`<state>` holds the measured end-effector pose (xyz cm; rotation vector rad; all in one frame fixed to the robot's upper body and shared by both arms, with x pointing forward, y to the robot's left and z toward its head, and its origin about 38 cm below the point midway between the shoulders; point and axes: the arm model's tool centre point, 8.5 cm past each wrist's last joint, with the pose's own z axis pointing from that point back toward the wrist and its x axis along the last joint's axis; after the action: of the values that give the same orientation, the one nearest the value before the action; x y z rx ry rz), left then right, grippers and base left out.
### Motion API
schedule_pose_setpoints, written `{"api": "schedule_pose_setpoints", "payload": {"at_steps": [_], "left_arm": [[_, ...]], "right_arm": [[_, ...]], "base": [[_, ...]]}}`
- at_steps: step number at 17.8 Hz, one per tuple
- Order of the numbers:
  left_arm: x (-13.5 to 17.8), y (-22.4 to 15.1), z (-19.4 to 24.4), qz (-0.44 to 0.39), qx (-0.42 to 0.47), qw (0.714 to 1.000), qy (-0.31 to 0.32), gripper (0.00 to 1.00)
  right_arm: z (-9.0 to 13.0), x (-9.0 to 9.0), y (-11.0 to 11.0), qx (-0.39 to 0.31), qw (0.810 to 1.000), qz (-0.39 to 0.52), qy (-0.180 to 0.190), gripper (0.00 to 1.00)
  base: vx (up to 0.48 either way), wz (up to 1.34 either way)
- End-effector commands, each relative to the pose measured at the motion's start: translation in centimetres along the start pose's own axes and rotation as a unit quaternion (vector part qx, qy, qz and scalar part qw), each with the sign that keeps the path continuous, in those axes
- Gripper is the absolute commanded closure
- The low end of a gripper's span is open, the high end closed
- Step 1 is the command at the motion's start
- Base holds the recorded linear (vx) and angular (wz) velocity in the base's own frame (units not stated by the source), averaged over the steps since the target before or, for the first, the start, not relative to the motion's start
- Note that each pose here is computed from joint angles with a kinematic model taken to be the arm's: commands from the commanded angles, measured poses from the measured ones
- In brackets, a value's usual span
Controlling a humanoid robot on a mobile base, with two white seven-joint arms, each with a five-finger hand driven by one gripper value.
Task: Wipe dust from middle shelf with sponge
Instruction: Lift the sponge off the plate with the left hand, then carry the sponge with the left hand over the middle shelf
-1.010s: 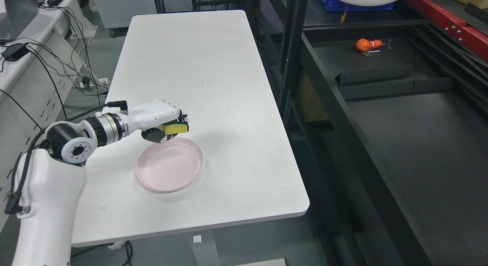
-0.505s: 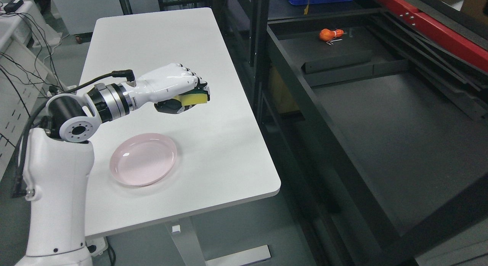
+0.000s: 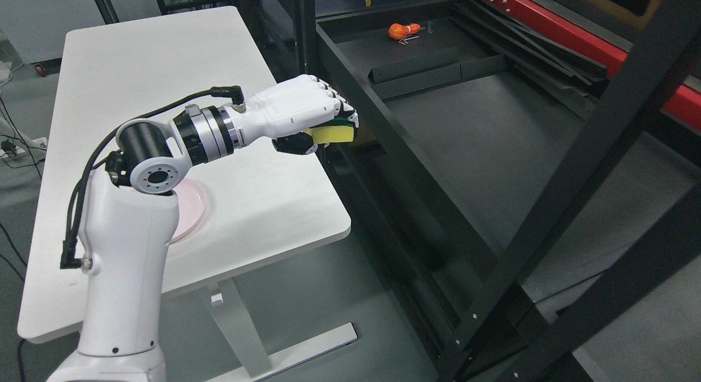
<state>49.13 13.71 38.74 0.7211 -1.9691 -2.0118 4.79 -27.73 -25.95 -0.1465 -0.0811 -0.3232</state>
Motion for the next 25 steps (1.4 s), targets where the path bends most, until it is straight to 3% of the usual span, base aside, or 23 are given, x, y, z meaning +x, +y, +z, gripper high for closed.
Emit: {"api": "schedule_pose_setpoints", "payload": {"at_steps": [1, 5, 9, 14, 19, 25], "left_arm": [[4.4, 0.2, -3.8, 0.0, 0.004, 0.996, -0.086, 0.82], [4.6, 0.8, -3.9, 0.007, 0.016, 0.995, -0.1, 0.82], [4.9, 4.2, -4.0, 0.005, 0.058, 0.99, -0.131, 0.82], [7.2, 11.5, -6.3, -0.102, 0.043, 0.981, -0.162, 0.82], [9.0, 10.3, -9.2, -0.131, -0.022, 0.973, -0.186, 0.82], [10.5, 15.7, -9.7, -0.218, -0.026, 0.959, -0.18, 0.82]], "right_arm": [[-0.1, 0.1, -1.0, -0.007, 1.0, 0.002, 0.025, 0.0], [-0.1, 0.1, -1.0, -0.007, 1.0, 0.002, 0.025, 0.0], [-0.1, 0.2, -1.0, -0.007, 1.0, 0.002, 0.025, 0.0], [-0.1, 0.1, -1.0, -0.008, 1.0, 0.002, 0.026, 0.0], [-0.1, 0.1, -1.0, -0.007, 1.0, 0.002, 0.025, 0.0], [-0.1, 0.2, -1.0, -0.007, 1.0, 0.002, 0.024, 0.0]], "base": [[-0.207, -0.15], [-0.227, -0.01], [-0.276, -0.11], [-0.288, -0.26], [-0.278, -0.51], [-0.198, -0.83]]}}
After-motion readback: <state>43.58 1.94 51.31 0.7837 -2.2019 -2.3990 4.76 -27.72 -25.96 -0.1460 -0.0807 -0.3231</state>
